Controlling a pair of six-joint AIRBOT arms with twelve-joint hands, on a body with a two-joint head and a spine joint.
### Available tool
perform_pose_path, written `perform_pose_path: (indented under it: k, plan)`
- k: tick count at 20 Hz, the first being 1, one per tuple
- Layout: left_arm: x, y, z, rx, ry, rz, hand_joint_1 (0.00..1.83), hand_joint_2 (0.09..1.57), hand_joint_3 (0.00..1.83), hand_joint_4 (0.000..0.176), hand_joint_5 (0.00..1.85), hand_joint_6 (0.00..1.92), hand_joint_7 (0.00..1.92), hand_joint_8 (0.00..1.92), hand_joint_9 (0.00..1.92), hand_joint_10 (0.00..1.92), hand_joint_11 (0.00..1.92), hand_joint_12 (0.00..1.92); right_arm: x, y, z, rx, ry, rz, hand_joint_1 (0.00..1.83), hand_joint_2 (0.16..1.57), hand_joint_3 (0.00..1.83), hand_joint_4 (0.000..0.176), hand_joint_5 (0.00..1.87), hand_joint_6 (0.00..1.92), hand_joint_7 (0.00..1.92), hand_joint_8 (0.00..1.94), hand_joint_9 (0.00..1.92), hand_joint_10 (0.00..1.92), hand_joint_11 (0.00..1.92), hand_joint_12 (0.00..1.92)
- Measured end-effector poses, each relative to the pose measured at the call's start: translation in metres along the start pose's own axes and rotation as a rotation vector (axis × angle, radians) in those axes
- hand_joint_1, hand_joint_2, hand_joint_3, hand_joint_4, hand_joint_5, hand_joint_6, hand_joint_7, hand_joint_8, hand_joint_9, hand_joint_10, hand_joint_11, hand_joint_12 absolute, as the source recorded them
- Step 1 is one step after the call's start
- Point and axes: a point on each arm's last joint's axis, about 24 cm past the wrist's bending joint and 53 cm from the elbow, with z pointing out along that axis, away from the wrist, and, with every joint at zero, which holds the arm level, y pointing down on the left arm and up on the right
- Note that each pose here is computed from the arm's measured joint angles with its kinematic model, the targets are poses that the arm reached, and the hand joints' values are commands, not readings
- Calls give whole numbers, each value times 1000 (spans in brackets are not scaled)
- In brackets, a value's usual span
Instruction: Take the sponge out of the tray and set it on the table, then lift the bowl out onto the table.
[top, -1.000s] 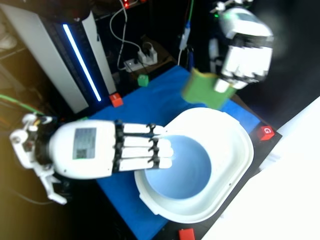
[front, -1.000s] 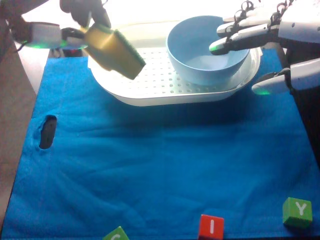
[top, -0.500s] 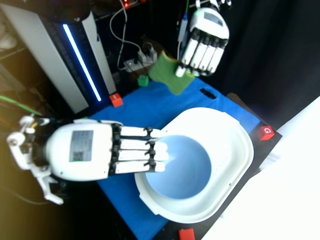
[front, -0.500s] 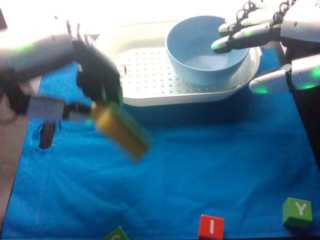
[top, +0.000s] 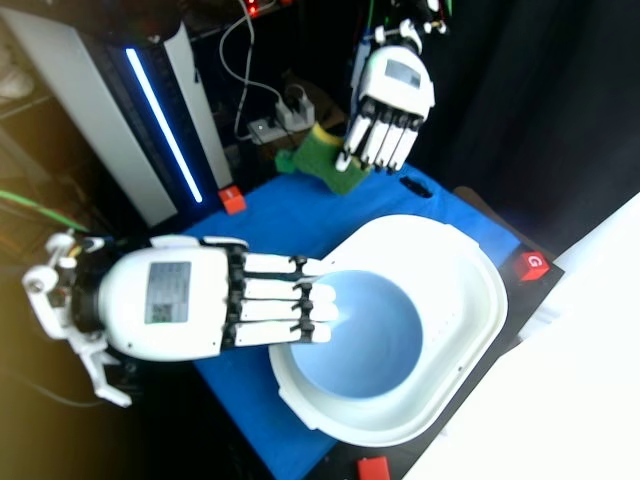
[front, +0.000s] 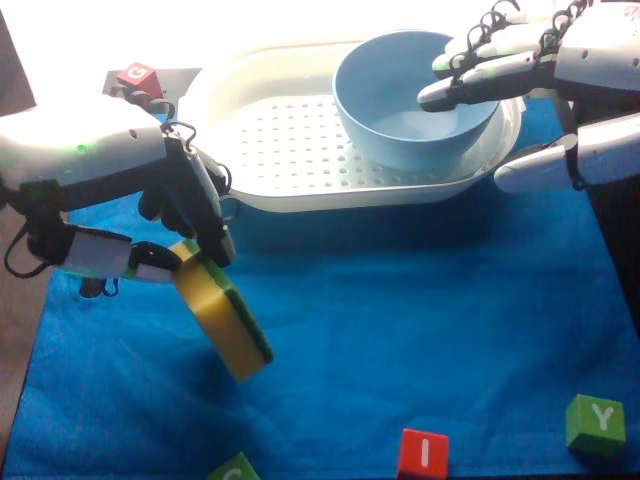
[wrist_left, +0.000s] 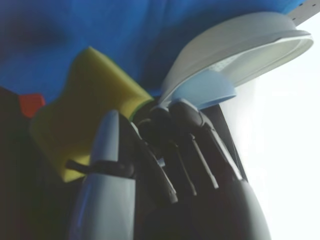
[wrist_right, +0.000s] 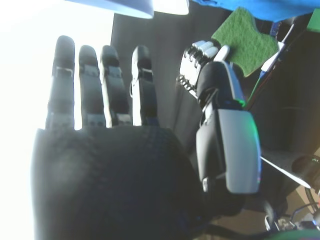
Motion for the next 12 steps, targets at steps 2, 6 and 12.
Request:
perform_pose_path:
  k: [2,6,12]
  plan:
    - [0,4,-1,-13,3,3,1077,950,0,0,918,196,791,347,589,790,292,1407,0,0,0,0,0,-1,458,1230,1,98,326,2,206,1,123,1,0,452]
    - [-1,10,-1,-30,2,2,768,923,1,89,528,0,544,0,474,26,2,957,0,-1,-1,2,0,0,458,1216,2,89,357,0,251,1,191,3,0,676]
    - [-16,22,-4,-63,-46,-13,694,931,4,84,558,6,524,5,444,5,0,735,-2,-1,-2,4,-4,1,486,1189,0,115,358,2,245,2,188,2,0,693]
